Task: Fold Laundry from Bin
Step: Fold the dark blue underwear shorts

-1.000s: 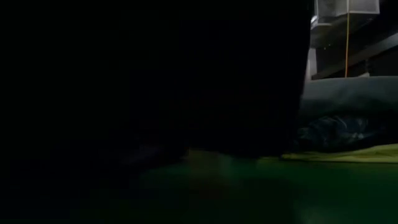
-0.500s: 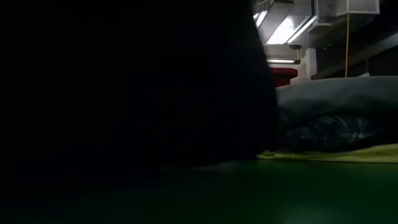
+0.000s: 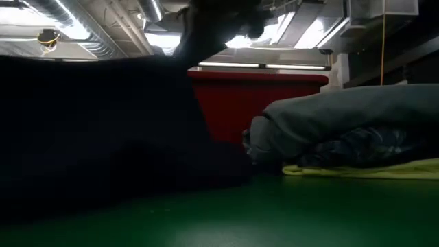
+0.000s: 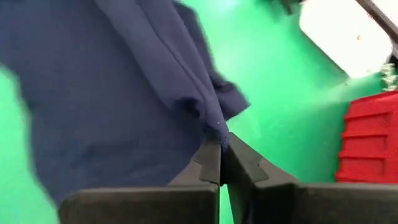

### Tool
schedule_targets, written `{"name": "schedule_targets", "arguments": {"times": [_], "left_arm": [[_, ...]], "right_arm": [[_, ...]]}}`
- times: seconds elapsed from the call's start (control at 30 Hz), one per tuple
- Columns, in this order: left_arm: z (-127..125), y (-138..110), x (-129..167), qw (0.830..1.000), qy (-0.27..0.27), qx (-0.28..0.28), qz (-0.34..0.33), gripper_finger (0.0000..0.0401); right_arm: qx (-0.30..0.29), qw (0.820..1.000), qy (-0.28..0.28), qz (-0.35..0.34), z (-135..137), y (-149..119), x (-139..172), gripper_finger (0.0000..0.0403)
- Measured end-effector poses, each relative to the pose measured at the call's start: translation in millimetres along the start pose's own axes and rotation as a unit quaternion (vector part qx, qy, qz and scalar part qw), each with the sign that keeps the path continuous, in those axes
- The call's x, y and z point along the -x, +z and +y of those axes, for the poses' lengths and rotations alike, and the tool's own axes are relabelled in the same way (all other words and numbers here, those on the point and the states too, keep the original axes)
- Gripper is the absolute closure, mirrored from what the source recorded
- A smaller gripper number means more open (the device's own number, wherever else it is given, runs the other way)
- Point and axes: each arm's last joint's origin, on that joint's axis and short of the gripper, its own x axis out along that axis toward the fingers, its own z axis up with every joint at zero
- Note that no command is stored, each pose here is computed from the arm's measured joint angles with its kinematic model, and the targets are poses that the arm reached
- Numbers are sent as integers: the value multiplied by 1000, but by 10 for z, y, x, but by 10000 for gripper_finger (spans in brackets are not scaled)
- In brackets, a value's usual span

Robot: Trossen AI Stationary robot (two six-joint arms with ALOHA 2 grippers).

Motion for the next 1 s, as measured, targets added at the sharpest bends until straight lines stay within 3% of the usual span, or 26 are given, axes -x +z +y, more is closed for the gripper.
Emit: {"name": "schedule_targets", "arguments": {"times": [0.27,0.67,1.0], "left_arm": [[138,-4,-78,995,98,14,-4,396],[166,-1,-76,992,123,7,14,370],[228,20,-59,987,162,12,16,291]], "right_arm": [[-36,998,-40,-17,-359,-150,-339,394],[-40,998,-36,17,-354,-309,-666,387],[-30,997,-72,23,-385,-303,-673,376]]}}
